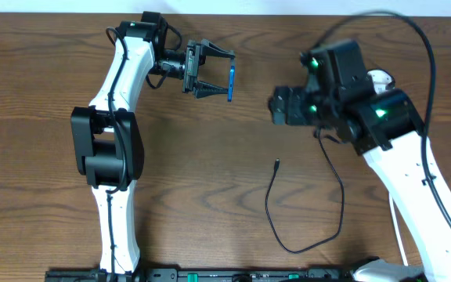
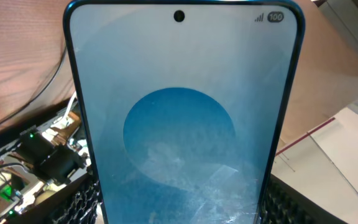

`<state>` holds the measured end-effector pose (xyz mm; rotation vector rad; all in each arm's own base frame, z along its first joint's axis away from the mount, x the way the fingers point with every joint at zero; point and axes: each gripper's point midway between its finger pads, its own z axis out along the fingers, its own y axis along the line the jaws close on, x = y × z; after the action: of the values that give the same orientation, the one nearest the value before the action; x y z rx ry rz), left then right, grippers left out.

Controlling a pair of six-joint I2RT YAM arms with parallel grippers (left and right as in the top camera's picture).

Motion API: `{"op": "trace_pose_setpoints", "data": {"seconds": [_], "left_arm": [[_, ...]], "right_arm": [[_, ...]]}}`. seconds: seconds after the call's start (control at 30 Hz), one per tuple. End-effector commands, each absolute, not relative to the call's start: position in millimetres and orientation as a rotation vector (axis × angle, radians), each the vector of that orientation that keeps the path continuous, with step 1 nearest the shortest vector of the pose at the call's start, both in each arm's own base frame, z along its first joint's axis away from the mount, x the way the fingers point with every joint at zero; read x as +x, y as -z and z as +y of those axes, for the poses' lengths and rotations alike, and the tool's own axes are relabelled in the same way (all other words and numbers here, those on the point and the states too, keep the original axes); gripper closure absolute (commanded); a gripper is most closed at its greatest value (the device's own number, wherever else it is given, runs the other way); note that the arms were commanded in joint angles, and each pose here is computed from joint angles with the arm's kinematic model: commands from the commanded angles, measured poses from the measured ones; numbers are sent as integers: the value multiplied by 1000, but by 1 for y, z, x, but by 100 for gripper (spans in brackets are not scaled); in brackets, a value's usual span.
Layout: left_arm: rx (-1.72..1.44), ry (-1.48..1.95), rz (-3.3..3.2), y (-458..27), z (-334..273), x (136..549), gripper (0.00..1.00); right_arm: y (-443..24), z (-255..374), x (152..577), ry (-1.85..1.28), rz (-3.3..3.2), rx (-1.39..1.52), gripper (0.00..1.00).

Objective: Plug charger to phone and switch on socket
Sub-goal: 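Swing the right gripper up toward the phone held by the left, then grasp the phone's side edge with the right gripper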

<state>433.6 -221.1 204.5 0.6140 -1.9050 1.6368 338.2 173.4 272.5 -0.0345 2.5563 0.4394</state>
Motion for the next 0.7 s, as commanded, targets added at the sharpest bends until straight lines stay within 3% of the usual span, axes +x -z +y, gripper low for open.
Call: {"op": "trace_pose_setpoints", "data": {"seconds": [0.0, 0.27, 0.67], "left_arm": [[571, -1704, -1871, -231, -220, 429, 27], [568, -1706, -1874, -231, -220, 429, 27], [568, -1706, -1874, -231, -220, 429, 27]], "right_arm": [[-281, 190, 357, -361, 2536, -21, 21], [-286, 244, 371, -348, 2492, -45, 20], [-281, 269, 384, -236, 2380, 87, 22]]}}
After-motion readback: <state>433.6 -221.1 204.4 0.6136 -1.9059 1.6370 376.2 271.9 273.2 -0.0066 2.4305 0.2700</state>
